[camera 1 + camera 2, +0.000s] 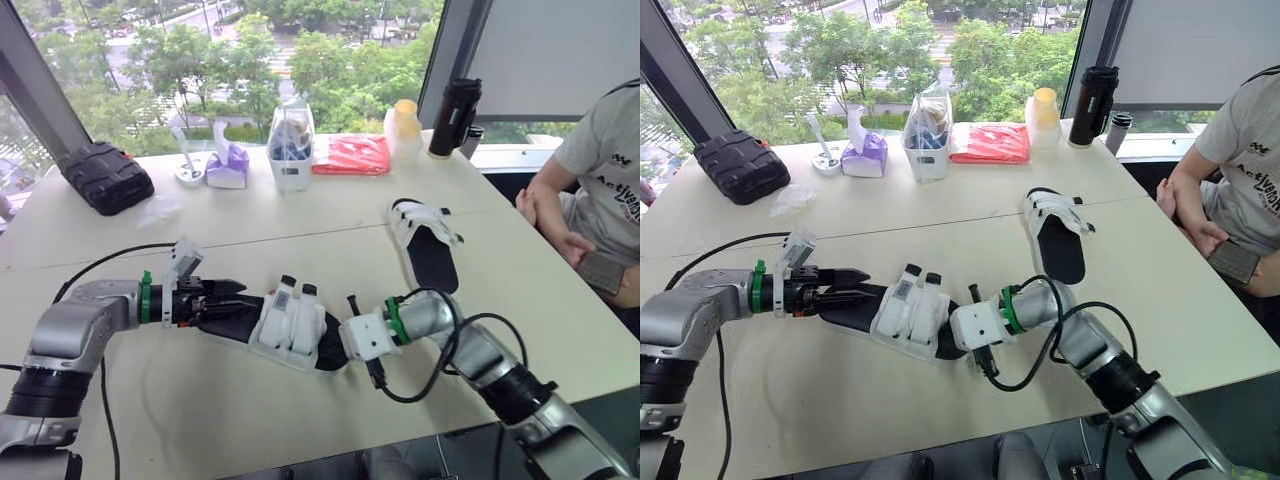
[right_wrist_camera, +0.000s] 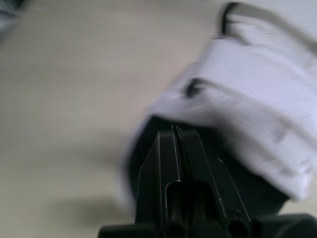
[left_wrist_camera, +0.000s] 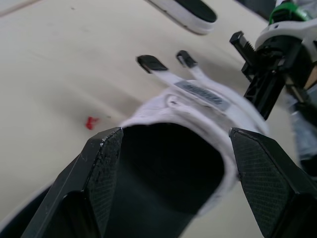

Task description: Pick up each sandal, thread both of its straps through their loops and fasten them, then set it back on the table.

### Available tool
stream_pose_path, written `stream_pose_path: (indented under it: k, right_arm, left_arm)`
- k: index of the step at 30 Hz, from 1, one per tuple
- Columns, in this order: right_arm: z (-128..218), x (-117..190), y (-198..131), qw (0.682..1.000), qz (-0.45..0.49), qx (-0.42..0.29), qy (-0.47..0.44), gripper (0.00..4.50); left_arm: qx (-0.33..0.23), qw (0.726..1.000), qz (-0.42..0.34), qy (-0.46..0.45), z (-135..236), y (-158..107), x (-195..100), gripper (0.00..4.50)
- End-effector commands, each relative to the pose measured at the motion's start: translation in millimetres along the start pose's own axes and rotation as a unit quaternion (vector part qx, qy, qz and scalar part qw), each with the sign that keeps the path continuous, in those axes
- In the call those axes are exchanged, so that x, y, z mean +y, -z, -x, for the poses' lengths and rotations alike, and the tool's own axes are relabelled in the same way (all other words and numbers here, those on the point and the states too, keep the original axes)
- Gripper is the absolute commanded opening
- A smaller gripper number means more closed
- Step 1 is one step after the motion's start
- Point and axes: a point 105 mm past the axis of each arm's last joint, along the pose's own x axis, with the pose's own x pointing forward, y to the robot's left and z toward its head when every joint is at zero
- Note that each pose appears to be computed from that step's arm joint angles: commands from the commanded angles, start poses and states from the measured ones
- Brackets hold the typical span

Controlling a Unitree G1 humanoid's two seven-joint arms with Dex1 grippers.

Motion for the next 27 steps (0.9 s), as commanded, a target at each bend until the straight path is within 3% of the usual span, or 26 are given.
stream_pose_path:
  k: [1, 10, 17, 27]
  right_arm:
    - [21.0, -11.8, -24.6, 0.999, 0.041, -0.013, 0.029, 0.0]
    - [66.1, -10.9, -47.0, 0.992, 0.12, 0.039, 0.025, 0.0]
    - [78.9, -21.0, -61.6, 0.984, 0.164, 0.049, 0.049, 0.0]
    - [79.1, -24.9, -57.6, 0.985, 0.15, 0.053, 0.062, 0.0]
  left_arm:
    - [-0.018, 0.999, 0.025, 0.03, 3.0, -12.5, -6.4, 3.53]
    - [-0.011, 0.989, 0.126, 0.071, -4.3, -11.2, -8.3, 3.53]
    - [0.003, 0.975, 0.199, 0.098, -8.9, -1.7, -14.6, 3.53]
    - [0.036, 0.966, 0.208, 0.152, -62.9, 8.1, -28.4, 3.53]
